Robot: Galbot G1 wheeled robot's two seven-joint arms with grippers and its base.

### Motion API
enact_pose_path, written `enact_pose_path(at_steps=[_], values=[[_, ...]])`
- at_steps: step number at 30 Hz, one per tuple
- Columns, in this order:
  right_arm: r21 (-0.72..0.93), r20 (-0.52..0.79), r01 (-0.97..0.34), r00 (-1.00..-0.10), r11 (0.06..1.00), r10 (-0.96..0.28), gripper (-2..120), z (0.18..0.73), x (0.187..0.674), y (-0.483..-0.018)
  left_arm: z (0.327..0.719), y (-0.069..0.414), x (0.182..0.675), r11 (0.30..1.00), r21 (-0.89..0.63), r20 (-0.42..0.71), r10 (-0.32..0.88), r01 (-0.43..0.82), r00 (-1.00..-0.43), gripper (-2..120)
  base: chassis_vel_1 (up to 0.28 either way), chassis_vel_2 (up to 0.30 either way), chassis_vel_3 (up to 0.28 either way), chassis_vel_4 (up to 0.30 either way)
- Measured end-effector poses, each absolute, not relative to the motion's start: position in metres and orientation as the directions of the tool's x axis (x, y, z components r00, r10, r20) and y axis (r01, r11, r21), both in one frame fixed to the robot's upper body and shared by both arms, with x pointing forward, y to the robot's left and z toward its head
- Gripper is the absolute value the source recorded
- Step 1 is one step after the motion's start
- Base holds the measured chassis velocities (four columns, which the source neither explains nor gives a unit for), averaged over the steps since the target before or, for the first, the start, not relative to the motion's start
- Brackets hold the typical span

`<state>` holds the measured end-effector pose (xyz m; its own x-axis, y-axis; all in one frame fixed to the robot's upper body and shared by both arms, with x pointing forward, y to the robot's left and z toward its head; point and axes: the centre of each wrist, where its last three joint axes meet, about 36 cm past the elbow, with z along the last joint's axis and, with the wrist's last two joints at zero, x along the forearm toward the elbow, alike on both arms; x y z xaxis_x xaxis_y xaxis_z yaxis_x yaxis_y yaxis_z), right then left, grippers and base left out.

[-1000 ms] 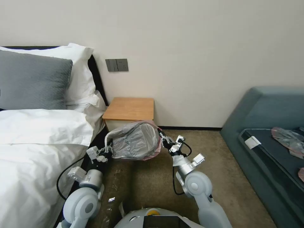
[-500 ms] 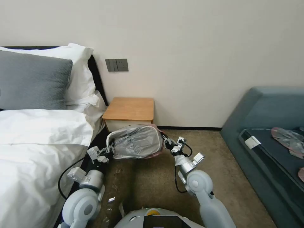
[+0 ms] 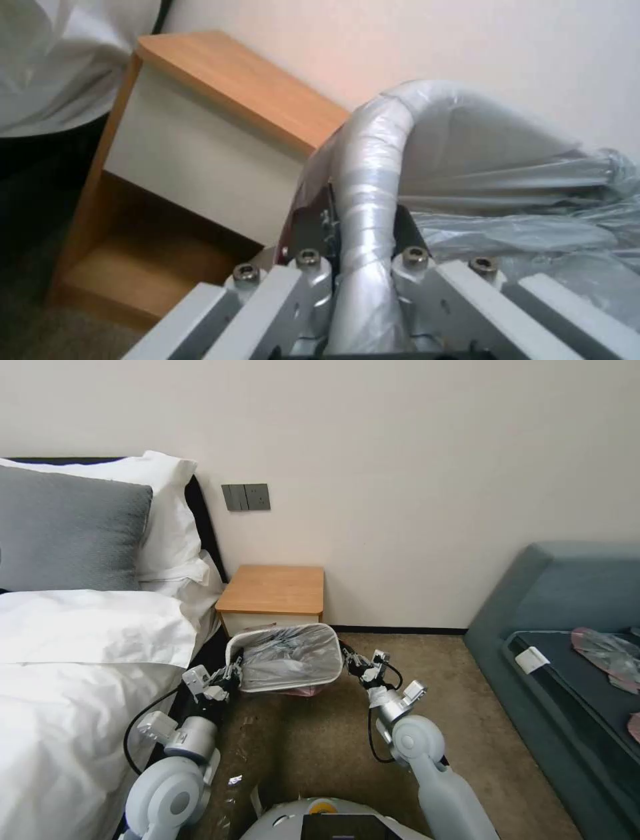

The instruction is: Pick up the garbage bag from the table and place it over the trash can.

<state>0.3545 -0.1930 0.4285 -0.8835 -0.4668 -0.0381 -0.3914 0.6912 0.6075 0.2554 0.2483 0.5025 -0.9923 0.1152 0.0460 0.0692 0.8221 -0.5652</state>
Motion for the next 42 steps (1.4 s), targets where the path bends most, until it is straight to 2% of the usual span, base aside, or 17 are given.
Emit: enact_pose_path(at_steps=[5, 12, 13, 19, 21, 23, 25, 26, 28, 29, 30, 32, 34, 36, 37, 40, 42], values=[[0.59, -0.034, -0.392, -0.886, 0.706, -0.463, 0, 0.428, 0.353, -0.195, 0.503, 0.248, 0.254, 0.819, -0.569, 0.042, 0.12, 0.075, -0.992, 3, 0.0, 0.0, 0.0, 0.0], [0.549, -0.027, -0.395, -0.889, 0.737, -0.457, 28, 0.426, 0.329, -0.21, 0.498, 0.254, 0.26, 0.828, -0.561, 0.052, 0.072, 0.03, -0.996, 3, 0.0, 0.0, 0.0, 0.0], [0.549, -0.027, -0.395, -0.889, 0.737, -0.457, 28, 0.426, 0.329, -0.21, 0.498, 0.254, 0.26, 0.828, -0.561, 0.052, 0.072, 0.03, -0.996, 3, 0.0, 0.0, 0.0, 0.0], [0.52, -0.018, -0.38, -0.9, 0.765, -0.435, 50, 0.429, 0.313, -0.223, 0.494, 0.257, 0.265, 0.831, -0.556, 0.068, 0.036, -0.008, -0.997, 3, 0.0, 0.0, 0.0, 0.0], [0.486, -0.045, -0.384, -0.908, 0.785, -0.416, 62, 0.449, 0.305, -0.227, 0.489, 0.258, 0.267, 0.846, -0.532, 0.077, 0.022, -0.023, -0.997, 3, 0.0, 0.0, 0.0, 0.0], [0.469, -0.065, -0.396, -0.907, 0.789, -0.417, 65, 0.461, 0.302, -0.227, 0.487, 0.257, 0.267, 0.855, -0.518, 0.08, 0.018, -0.026, -0.997, 3, 0.0, 0.0, 0.0, 0.0], [0.41, -0.119, -0.454, -0.887, 0.791, -0.447, 75, 0.496, 0.297, -0.227, 0.48, 0.257, 0.268, 0.888, -0.46, 0.079, 0.012, -0.025, -0.997, 3, 0.0, 0.0, 0.0, 0.0], [0.41, -0.119, -0.454, -0.887, 0.791, -0.447, 75, 0.496, 0.297, -0.227, 0.48, 0.257, 0.268, 0.888, -0.46, 0.079, 0.012, -0.025, -0.997, 3, 0.0, 0.0, 0.0, 0.0], [0.348, -0.144, -0.505, -0.861, 0.789, -0.488, 84, 0.518, 0.297, -0.229, 0.471, 0.257, 0.268, 0.921, -0.39, 0.07, 0.019, -0.01, -0.997, 3, 0.0, 0.0, 0.0, 0.0], [0.301, -0.143, -0.541, -0.84, 0.785, -0.524, 89, 0.529, 0.3, -0.23, 0.467, 0.256, 0.267, 0.935, -0.355, 0.067, 0.028, 0.002, -0.997, 3, 0.0, 0.0, 0.0, 0.0], [0.301, -0.143, -0.541, -0.84, 0.785, -0.524, 89, 0.529, 0.3, -0.23, 0.467, 0.256, 0.267, 0.935, -0.355, 0.067, 0.028, 0.002, -0.997, 3, 0.0, 0.0, 0.0, 0.0], [0.214, -0.114, -0.608, -0.793, 0.764, -0.599, 97, 0.542, 0.307, -0.233, 0.463, 0.253, 0.267, 0.945, -0.326, 0.067, 0.042, 0.018, -0.997, 3, 0.0, 0.0, 0.0, 0.0], [0.156, -0.092, -0.653, -0.757, 0.741, -0.647, 97, 0.549, 0.313, -0.234, 0.462, 0.251, 0.267, 0.949, -0.315, 0.066, 0.051, 0.028, -0.997, 3, 0.0, 0.0, 0.0, 0.0], [0.052, -0.036, -0.728, -0.686, 0.684, -0.727, 86, 0.556, 0.328, -0.238, 0.459, 0.246, 0.27, 0.955, -0.291, 0.06, 0.07, 0.05, -0.996, 3, 0.0, 0.0, 0.0, 0.0], [0.052, -0.036, -0.728, -0.686, 0.684, -0.727, 86, 0.556, 0.328, -0.238, 0.459, 0.246, 0.27, 0.955, -0.291, 0.06, 0.07, 0.05, -0.996, 3, 0.0, 0.0, 0.0, 0.0], [-0.037, 0.026, -0.788, -0.615, 0.614, -0.788, 73, 0.562, 0.336, -0.234, 0.456, 0.238, 0.272, 0.958, -0.273, 0.055, 0.104, 0.085, -0.993, 3, 0.0, 0.0, 0.0, 0.0], [-0.057, 0.042, -0.805, -0.593, 0.591, -0.804, 69, 0.565, 0.336, -0.231, 0.454, 0.235, 0.272, 0.96, -0.263, 0.053, 0.117, 0.1, -0.992, 3, 0.0, 0.0, 0.0, 0.0]])
